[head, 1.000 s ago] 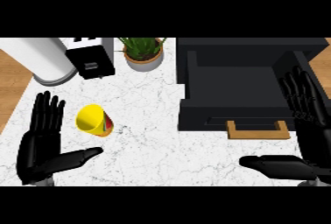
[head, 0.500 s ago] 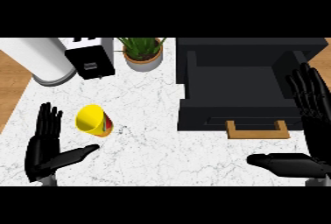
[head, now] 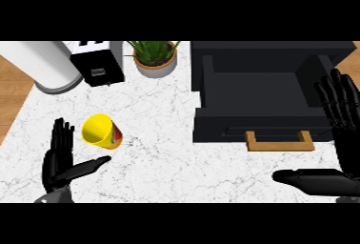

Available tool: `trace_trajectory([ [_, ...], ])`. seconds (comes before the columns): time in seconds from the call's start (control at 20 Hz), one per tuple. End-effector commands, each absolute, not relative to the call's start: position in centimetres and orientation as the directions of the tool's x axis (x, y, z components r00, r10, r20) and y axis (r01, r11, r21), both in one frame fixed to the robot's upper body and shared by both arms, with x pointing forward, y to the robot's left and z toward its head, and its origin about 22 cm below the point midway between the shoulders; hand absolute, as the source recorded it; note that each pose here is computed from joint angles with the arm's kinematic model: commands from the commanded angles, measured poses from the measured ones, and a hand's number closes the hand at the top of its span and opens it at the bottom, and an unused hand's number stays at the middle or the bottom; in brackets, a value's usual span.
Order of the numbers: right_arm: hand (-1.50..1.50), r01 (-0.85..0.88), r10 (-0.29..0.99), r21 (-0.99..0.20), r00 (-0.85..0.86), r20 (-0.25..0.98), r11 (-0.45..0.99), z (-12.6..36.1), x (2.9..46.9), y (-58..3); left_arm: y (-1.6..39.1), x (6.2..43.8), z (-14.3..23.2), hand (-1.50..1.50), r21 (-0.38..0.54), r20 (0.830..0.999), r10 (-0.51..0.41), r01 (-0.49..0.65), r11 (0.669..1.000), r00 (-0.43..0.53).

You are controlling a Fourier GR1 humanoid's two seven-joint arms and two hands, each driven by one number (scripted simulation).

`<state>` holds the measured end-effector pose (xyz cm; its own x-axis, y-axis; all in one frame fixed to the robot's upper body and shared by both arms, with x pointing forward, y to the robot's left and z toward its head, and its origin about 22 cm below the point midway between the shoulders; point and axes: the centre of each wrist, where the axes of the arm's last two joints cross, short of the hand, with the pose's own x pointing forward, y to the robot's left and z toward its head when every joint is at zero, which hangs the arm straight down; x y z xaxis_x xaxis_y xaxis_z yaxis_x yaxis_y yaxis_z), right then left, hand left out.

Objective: Pick up the cup, place it into the drawer and close the drawer

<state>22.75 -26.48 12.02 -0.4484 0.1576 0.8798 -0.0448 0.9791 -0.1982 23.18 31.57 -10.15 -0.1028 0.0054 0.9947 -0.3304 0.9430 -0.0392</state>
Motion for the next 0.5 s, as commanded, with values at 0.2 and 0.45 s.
trace_trajectory([
  [0.2, -1.50, -0.061, 0.163, -0.213, -0.450, 0.878, 0.975, 11.8, 22.5, -27.5, 33.0, 22.0, -14.7, -1.50, -0.079, 0.991, 0.037, -0.344, 0.936, -0.126],
  [0.45, -1.50, -0.054, 0.154, -0.197, -0.443, 0.883, 0.979, 10.6, 21.8, -25.7, 33.1, 23.3, -15.4, -1.50, -0.071, 0.987, 0.015, -0.355, 0.932, -0.160],
])
